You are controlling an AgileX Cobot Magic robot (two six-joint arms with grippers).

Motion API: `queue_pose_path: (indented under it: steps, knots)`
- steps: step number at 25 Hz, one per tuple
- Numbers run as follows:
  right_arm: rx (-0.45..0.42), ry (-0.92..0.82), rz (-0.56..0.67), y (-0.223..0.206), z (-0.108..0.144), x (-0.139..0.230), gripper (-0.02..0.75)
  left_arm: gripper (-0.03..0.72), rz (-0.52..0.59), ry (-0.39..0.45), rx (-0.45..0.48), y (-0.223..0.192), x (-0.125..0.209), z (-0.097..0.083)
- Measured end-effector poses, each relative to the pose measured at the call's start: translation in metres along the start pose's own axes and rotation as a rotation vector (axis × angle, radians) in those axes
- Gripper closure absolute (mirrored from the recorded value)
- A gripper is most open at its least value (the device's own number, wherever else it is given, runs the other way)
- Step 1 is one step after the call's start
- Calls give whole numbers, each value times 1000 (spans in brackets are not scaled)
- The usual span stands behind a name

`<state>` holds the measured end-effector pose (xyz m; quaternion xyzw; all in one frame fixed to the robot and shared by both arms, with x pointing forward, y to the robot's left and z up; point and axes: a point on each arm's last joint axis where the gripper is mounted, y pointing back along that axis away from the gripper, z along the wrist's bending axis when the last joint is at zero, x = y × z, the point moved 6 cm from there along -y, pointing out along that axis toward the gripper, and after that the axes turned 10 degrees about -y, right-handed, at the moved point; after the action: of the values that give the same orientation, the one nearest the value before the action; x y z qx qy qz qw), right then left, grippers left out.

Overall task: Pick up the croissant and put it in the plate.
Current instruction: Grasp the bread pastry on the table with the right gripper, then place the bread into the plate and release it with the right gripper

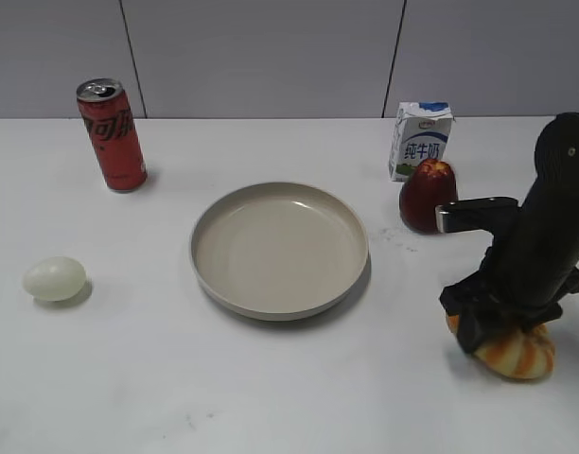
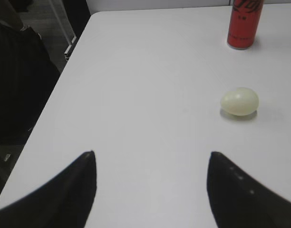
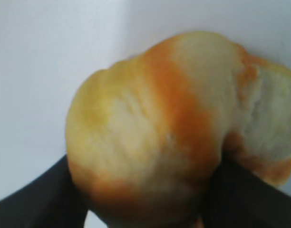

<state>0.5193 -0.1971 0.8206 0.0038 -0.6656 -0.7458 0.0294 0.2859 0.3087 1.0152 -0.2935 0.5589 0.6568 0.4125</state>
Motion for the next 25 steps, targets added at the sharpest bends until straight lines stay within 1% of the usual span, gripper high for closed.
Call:
queue_pose_path:
  steps: [1, 2, 3, 6, 8, 11, 13, 14, 20, 21, 23, 25]
  knots:
    - [0, 1, 7, 1, 1, -1, 458, 137, 0, 0, 0, 0, 0, 0]
    - [-1, 2, 13, 2, 1, -2, 506, 137, 0, 0, 0, 0, 0, 0]
    - [-1, 3, 20, 2, 2, -4, 524, 137, 0, 0, 0, 0, 0, 0]
    - [8, 20, 50, 7, 4, -9, 524, 137, 0, 0, 0, 0, 0, 0]
    - [30, 55, 64, 17, 4, -15, 526, 137, 0, 0, 0, 0, 0, 0]
    - [61, 147, 36, 43, 17, -32, 526, 137, 0, 0, 0, 0, 0, 0]
    - [50, 236, -17, 65, 37, -46, 526, 137, 0, 0, 0, 0, 0, 0]
    - [37, 287, -51, 76, 51, -53, 526, 137, 0, 0, 0, 0, 0, 0]
    - [-55, 575, -285, 129, 145, -75, 526, 137, 0, 0, 0, 0, 0, 0]
    - [-66, 609, -309, 132, 158, -77, 526, 137, 0, 0, 0, 0, 0, 0]
    - [-75, 658, -318, 127, 177, -80, 526, 137, 0, 0, 0, 0, 0, 0]
    - [-73, 696, -295, 110, 192, -82, 526, 137, 0, 0, 0, 0, 0, 0]
